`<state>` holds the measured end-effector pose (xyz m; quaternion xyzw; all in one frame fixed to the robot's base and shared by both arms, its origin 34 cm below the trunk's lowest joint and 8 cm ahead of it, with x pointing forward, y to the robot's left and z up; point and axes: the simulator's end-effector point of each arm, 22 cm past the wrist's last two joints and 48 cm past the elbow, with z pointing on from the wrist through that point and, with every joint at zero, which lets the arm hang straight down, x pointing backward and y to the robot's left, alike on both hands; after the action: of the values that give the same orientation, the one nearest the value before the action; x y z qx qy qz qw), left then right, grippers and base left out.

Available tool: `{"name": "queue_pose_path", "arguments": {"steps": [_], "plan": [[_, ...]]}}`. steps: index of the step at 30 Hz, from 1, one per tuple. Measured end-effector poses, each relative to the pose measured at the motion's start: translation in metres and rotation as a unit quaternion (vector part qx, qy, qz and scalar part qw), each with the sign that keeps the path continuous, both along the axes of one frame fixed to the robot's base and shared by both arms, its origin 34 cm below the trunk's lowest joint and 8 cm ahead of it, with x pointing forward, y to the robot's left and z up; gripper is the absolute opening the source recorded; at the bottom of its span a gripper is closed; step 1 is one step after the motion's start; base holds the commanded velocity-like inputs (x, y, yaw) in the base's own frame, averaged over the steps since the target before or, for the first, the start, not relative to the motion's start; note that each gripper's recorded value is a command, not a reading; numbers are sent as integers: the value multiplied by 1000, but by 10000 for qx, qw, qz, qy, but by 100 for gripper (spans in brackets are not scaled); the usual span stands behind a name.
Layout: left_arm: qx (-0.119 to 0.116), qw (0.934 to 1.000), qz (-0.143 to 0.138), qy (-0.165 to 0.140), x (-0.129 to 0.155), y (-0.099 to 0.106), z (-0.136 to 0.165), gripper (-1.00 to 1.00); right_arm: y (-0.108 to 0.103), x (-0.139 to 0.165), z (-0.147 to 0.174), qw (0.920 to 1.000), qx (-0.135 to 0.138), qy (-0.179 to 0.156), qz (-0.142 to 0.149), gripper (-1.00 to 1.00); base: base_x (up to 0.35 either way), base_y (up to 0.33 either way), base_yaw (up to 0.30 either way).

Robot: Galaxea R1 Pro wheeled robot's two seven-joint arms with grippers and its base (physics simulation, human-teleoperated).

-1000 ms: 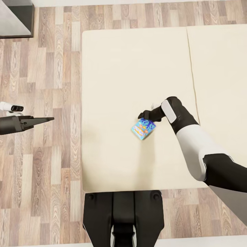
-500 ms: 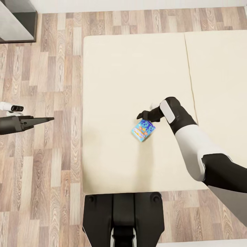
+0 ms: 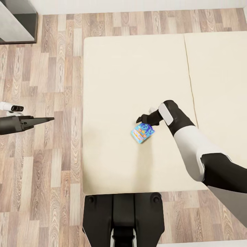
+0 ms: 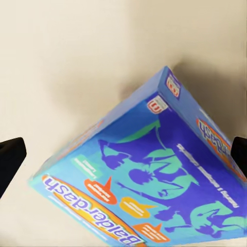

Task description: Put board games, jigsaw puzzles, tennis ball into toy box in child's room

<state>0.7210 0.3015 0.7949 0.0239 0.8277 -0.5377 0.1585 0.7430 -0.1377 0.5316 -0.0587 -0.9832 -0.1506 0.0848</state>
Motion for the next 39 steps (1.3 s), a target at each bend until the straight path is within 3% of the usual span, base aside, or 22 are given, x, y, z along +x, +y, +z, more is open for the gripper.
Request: {"name": "queue_pose_path", "arguments": {"steps": [6, 15, 39], "plan": [[0, 10000, -1, 0, 0, 0, 0, 100, 3, -10, -3, 10000, 30, 82, 2, 100, 0, 0, 0], [1, 10000, 4, -3, 0, 0, 0, 100, 30, -7, 5, 9983, 571, 49, -103, 100, 0, 0, 0], [2, 10000, 5, -13, 0, 0, 1, 100, 28, -33, -6, 9980, 543, 311, -74, 100, 0, 0, 0]]}}
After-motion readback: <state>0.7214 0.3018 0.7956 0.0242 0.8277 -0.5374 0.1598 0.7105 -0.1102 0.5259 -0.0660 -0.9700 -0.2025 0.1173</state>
